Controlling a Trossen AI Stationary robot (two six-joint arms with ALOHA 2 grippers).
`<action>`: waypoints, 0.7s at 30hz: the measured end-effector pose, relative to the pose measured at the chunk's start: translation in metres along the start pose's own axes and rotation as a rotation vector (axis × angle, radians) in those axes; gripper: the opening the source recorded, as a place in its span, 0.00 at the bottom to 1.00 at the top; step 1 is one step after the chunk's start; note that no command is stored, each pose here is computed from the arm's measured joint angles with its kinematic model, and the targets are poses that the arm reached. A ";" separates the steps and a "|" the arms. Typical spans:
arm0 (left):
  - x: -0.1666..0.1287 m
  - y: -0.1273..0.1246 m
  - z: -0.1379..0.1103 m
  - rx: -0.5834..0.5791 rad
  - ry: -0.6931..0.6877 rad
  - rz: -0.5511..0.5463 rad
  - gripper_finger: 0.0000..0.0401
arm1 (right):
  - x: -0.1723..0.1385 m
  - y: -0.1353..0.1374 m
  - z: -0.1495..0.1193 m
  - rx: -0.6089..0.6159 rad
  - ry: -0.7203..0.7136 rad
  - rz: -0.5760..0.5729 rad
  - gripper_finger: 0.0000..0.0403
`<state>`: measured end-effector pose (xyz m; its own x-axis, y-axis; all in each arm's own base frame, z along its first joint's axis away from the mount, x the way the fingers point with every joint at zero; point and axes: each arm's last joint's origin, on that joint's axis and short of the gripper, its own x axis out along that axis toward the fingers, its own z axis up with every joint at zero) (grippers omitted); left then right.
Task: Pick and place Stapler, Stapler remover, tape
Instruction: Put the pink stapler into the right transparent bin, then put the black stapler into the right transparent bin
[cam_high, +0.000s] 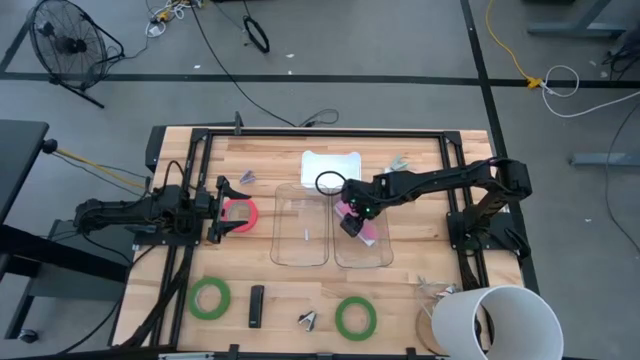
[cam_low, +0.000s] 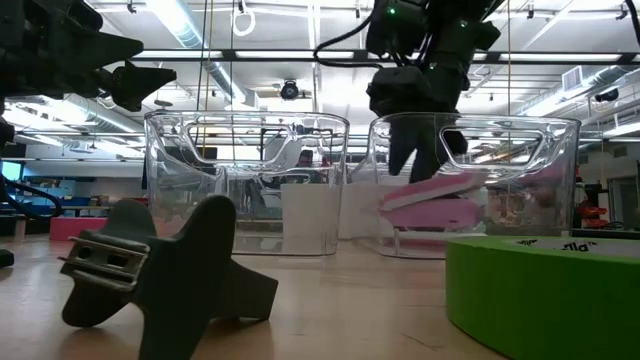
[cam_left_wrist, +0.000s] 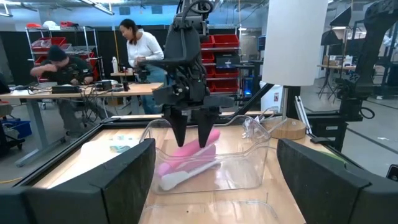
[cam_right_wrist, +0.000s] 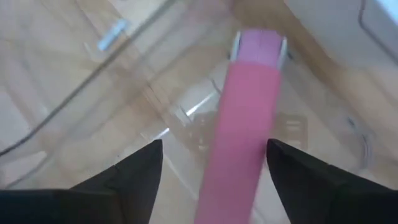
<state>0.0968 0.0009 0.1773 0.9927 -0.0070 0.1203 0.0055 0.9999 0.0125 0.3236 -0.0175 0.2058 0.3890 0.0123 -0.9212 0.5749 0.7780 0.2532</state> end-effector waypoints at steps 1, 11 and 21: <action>0.000 0.000 0.000 0.000 -0.003 0.000 0.85 | -0.002 0.001 0.002 -0.012 -0.008 0.005 0.70; 0.000 0.000 0.001 -0.212 -0.011 -0.003 0.85 | -0.030 0.008 0.035 -0.137 -0.123 0.055 0.61; 0.002 0.000 0.004 -0.453 0.000 0.064 0.85 | -0.036 0.011 0.039 -0.219 -0.147 0.057 0.55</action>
<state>0.0982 0.0004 0.1813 0.9927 0.0553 0.1070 -0.0039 0.9024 -0.4308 0.3441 -0.0344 0.2532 0.5259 -0.0195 -0.8503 0.3861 0.8963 0.2182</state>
